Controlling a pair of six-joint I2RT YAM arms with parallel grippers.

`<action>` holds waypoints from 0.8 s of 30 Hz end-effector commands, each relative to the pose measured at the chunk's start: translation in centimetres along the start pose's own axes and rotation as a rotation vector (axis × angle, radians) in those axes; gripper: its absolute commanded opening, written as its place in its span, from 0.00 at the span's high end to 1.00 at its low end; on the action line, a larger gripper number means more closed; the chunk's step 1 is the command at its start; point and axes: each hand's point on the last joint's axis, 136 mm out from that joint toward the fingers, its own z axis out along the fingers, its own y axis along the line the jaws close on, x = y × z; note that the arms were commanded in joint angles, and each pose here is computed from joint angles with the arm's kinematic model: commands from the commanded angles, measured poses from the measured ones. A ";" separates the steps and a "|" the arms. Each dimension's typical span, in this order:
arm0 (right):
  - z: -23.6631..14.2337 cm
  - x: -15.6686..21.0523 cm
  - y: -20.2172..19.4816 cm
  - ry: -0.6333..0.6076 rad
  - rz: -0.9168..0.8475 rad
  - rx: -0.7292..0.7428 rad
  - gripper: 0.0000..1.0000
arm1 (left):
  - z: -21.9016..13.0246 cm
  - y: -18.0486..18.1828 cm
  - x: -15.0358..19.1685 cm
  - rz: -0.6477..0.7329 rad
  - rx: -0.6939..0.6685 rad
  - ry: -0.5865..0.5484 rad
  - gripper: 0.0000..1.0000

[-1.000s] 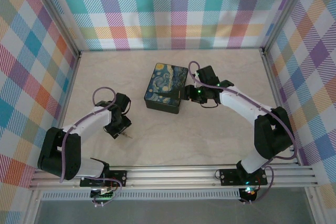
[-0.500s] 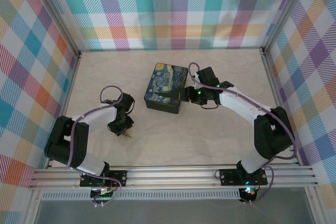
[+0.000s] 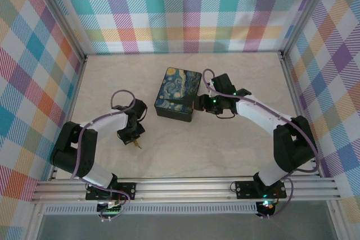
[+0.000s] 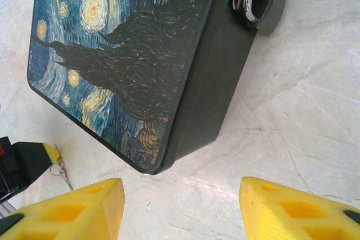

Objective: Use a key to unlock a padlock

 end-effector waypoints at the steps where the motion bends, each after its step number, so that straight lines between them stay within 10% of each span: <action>1: -0.7 0.3 0.3 -0.003 -0.005 -0.018 0.44 | -0.5 -0.9 -0.1 0.011 0.013 0.005 1.00; 16: -1.5 2.6 8.5 0.044 -0.273 -0.351 0.44 | -8.4 -5.8 -1.1 0.099 0.194 -0.030 1.00; 24: -2.3 2.7 14.0 0.065 -0.265 -0.631 0.54 | -16.2 -13.9 0.0 0.201 0.588 -0.061 1.00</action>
